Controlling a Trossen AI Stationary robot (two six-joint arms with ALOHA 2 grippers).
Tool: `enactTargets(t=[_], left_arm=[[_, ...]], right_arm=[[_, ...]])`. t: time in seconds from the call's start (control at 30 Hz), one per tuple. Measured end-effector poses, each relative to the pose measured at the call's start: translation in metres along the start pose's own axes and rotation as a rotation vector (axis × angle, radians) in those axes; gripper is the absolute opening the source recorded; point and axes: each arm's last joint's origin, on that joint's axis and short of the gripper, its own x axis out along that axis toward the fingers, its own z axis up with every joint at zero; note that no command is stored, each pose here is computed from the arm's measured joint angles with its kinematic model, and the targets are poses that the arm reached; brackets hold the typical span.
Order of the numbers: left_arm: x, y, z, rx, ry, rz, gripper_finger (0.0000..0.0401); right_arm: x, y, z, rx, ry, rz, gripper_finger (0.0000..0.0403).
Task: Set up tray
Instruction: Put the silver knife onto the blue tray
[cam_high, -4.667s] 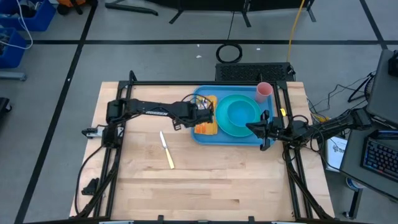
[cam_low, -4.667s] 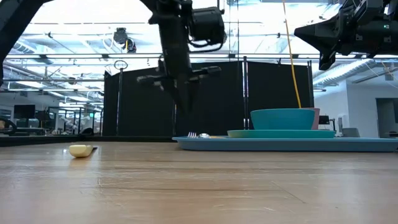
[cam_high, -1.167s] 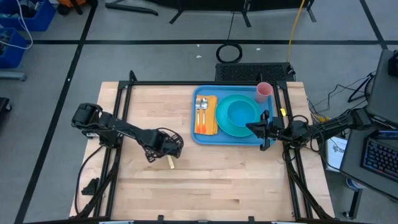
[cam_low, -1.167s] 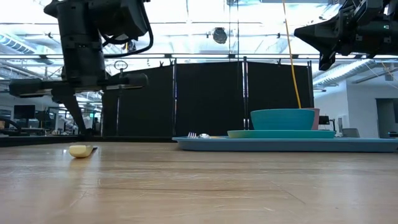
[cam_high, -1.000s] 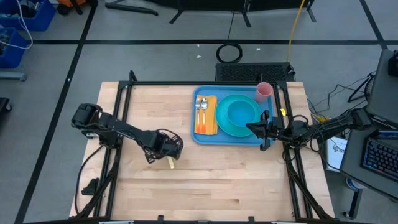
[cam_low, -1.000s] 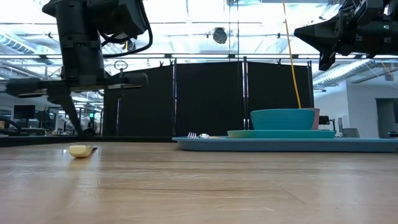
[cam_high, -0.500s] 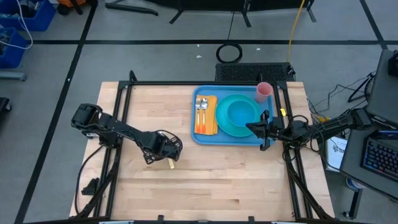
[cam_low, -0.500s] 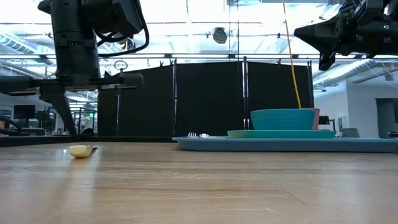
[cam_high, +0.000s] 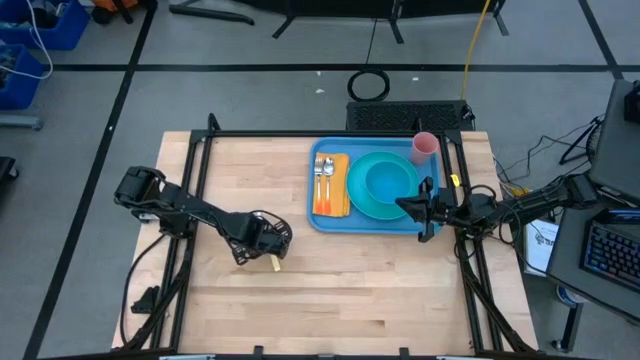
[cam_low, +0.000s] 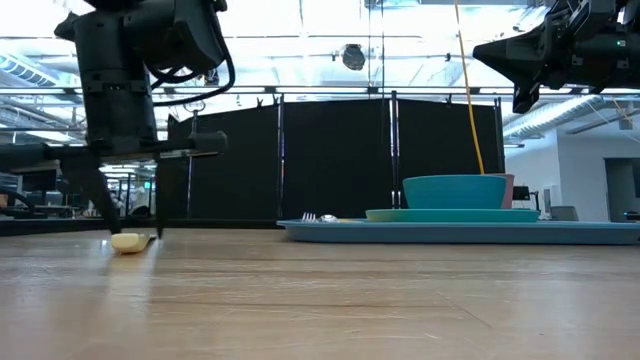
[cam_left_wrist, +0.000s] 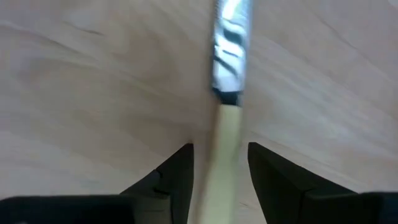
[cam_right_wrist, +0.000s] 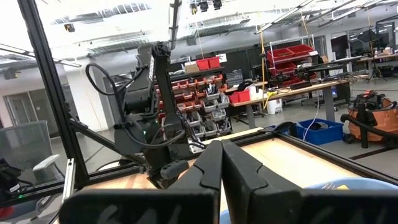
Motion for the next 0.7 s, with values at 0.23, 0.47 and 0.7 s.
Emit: enactTargets(t=[0.23, 0.47, 0.7], left_arm=[[0.0056, -0.0022, 0.0024, -0.014, 0.034, -0.042, 0.0154], [0.0058, -0.0017, 0.0027, -0.014, 0.034, -0.035, 0.0154], [0.0063, -0.0005, 0.0033, -0.010, 0.026, -0.024, 0.0096]], right_arm=[[0.0000, 0.0000, 0.0000, 0.000, 0.000, 0.000, 0.0000], [0.0000, 0.0000, 0.0000, 0.000, 0.000, 0.000, 0.0000], [0.0000, 0.0000, 0.0000, 0.000, 0.000, 0.000, 0.0000]])
